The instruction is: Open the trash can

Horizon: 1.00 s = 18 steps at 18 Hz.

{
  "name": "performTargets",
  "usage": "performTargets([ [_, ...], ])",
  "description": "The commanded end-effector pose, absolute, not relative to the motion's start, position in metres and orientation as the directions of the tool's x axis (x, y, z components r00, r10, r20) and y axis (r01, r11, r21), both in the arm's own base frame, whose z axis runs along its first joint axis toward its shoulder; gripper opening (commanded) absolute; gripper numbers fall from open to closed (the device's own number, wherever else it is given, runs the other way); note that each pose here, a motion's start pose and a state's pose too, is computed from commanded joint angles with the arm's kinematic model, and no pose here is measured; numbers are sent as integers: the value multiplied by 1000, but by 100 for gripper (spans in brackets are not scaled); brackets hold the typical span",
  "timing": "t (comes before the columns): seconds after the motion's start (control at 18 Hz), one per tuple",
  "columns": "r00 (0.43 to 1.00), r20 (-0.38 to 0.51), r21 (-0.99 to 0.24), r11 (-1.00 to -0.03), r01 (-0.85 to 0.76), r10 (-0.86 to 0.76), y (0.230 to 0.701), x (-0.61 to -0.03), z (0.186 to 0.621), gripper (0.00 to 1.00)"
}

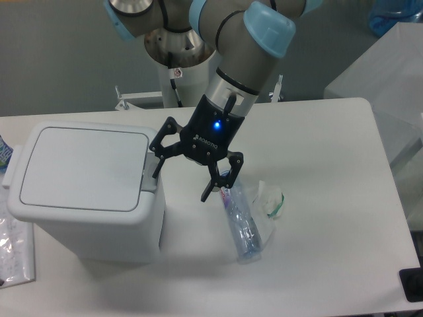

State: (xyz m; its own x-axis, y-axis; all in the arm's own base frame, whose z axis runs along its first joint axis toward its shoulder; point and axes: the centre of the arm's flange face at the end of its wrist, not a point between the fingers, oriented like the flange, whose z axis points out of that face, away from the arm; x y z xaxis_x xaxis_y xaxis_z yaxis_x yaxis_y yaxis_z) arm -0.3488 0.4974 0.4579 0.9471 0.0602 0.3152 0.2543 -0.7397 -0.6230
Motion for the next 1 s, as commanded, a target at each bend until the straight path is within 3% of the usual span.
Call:
performTargets([
  [0.72,948,311,-608,-752,256,71,497,-348,450,100],
  [1.0,972,231,-675,-710,198,52,503,-357,489,100],
])
